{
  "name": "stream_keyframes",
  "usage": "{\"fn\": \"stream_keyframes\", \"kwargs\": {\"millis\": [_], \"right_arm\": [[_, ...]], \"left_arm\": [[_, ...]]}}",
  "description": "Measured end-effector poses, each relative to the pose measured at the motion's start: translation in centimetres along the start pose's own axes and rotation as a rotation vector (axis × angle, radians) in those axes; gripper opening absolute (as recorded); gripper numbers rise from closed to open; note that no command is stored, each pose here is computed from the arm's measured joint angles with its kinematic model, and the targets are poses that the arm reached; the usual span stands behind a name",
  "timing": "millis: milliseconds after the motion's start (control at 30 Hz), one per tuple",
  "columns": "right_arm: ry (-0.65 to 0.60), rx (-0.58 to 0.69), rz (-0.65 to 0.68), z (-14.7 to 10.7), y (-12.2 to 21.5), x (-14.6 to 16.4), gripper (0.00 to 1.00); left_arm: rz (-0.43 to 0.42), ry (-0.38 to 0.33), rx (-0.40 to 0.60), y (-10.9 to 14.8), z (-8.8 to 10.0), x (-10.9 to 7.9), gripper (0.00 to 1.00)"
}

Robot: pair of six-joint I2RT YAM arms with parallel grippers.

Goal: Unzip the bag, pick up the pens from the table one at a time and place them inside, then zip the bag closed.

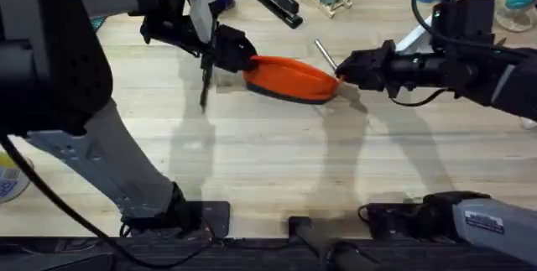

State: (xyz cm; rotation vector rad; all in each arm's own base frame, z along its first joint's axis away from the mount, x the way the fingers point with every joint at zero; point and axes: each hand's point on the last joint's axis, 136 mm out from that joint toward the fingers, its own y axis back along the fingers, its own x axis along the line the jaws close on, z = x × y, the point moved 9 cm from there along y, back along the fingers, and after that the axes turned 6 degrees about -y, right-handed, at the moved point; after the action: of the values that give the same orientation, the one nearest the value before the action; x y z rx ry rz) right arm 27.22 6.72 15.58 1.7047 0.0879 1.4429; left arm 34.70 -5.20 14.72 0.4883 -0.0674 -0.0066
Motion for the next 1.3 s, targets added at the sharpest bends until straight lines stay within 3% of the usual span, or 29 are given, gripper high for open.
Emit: {"fn": "stream_keyframes", "kwargs": {"millis": [433,1300], "right_arm": [[0.037,0.004,0.009,-0.2,0.2,0.5,0.033],[0.438,-0.039,0.093,-1.1,-1.1,5.4,0.031]], "left_arm": [[0.000,0.000,0.000,0.0,0.0,0.0,0.042],[0.002,-0.003,0.000,0.0,0.0,0.0,0.042]]}}
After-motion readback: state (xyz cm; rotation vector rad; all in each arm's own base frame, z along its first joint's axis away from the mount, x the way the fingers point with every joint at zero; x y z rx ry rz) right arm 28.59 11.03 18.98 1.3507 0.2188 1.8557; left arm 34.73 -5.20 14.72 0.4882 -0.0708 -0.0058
